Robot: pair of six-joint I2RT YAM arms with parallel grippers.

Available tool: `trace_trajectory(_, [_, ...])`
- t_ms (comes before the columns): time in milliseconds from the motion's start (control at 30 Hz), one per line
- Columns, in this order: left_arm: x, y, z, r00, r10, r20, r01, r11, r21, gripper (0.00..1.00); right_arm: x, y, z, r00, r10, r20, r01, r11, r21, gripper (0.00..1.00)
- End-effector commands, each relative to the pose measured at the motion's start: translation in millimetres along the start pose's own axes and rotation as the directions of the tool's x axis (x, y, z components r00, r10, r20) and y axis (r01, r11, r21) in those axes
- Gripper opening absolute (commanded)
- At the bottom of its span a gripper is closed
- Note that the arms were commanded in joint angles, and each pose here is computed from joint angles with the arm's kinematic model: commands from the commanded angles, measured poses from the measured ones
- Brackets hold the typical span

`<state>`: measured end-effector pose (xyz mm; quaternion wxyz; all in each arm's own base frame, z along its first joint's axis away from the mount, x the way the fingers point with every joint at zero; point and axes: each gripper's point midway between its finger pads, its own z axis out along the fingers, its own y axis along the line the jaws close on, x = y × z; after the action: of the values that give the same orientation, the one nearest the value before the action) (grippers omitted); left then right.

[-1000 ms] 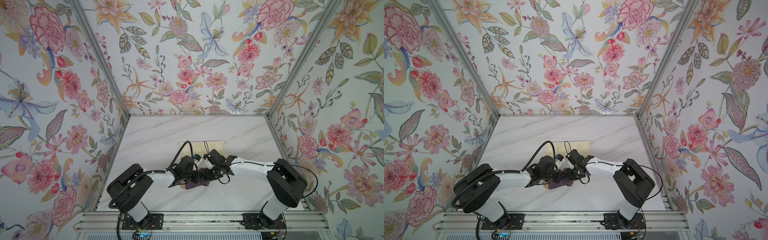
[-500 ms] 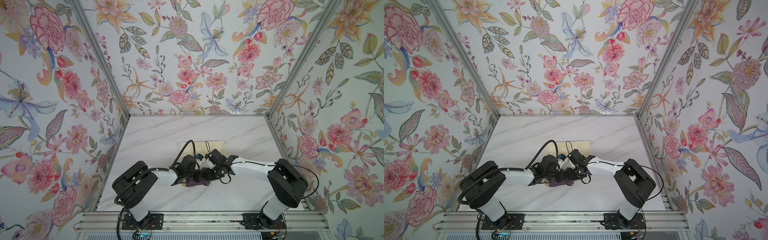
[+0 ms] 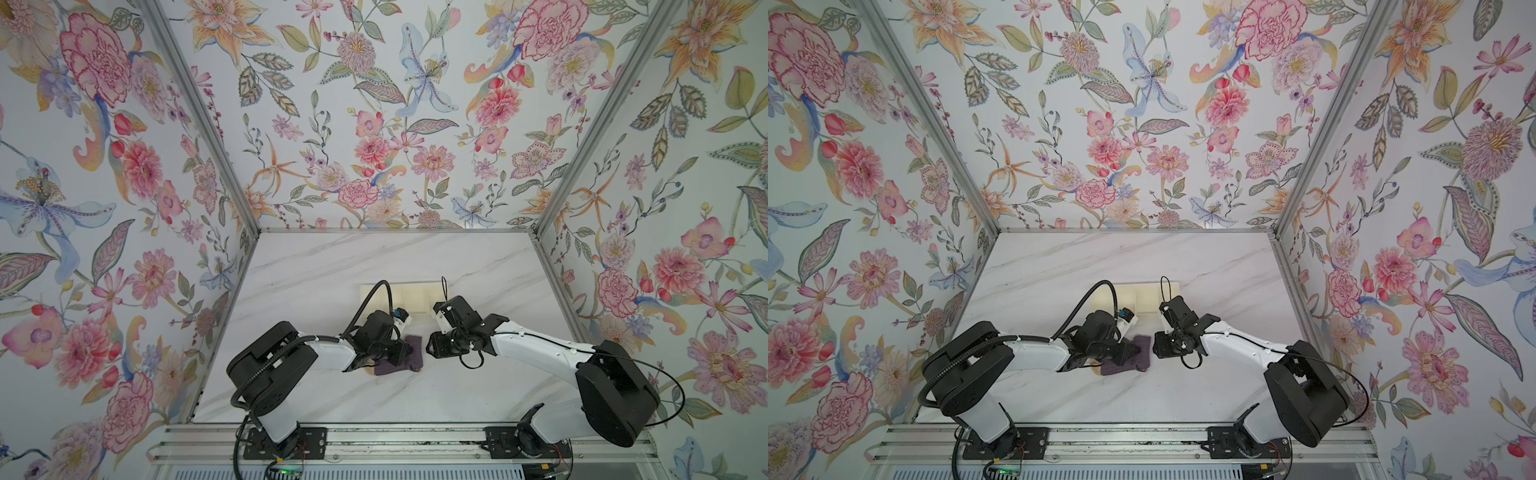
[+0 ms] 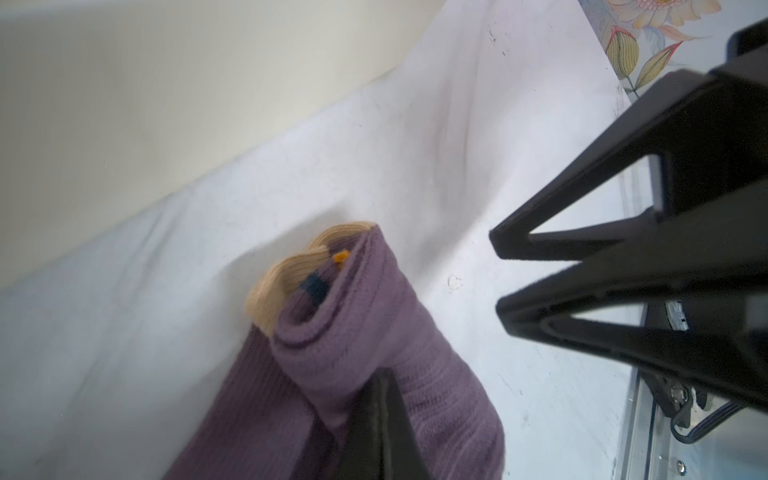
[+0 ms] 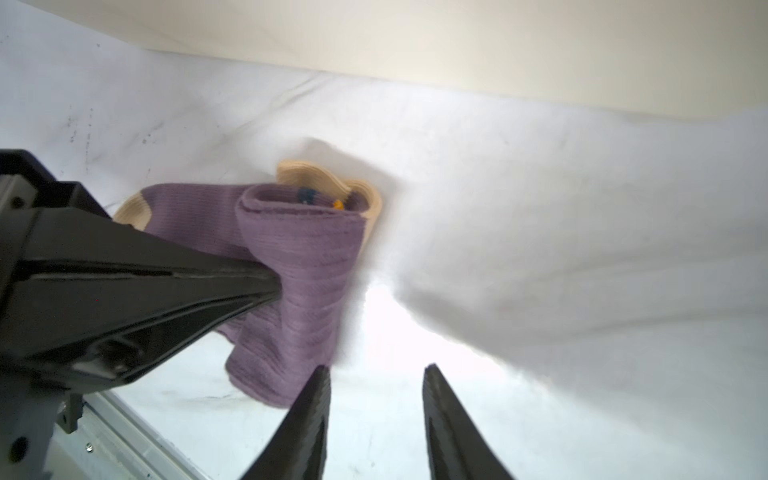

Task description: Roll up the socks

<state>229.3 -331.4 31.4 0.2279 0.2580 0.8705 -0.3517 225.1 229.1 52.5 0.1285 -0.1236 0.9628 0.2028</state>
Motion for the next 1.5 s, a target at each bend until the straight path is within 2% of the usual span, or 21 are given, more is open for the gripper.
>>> trace_trajectory(0, [60.0, 27.2, 3.5, 0.983, -0.053, -0.176, 0.036, 0.994, -0.102, 0.00, 6.3, -12.0, 4.2, 1.000, 0.010, -0.013, -0.009, 0.999, 0.049, 0.39])
trace_trajectory(633, [57.7, 25.4, 1.7, 0.985, -0.054, -0.165, 0.039, 0.995, -0.095, 0.00, 0.1, 8.3, 39.2, 0.996, -0.072, -0.056, 0.076, 0.994, 0.083, 0.37])
trace_trajectory(1467, [47.7, 17.9, -7.7, 0.986, -0.036, -0.165, 0.021, 0.996, -0.089, 0.00, -19.8, 32.9, 24.4, 0.992, -0.093, 0.091, 0.094, 0.995, -0.010, 0.37])
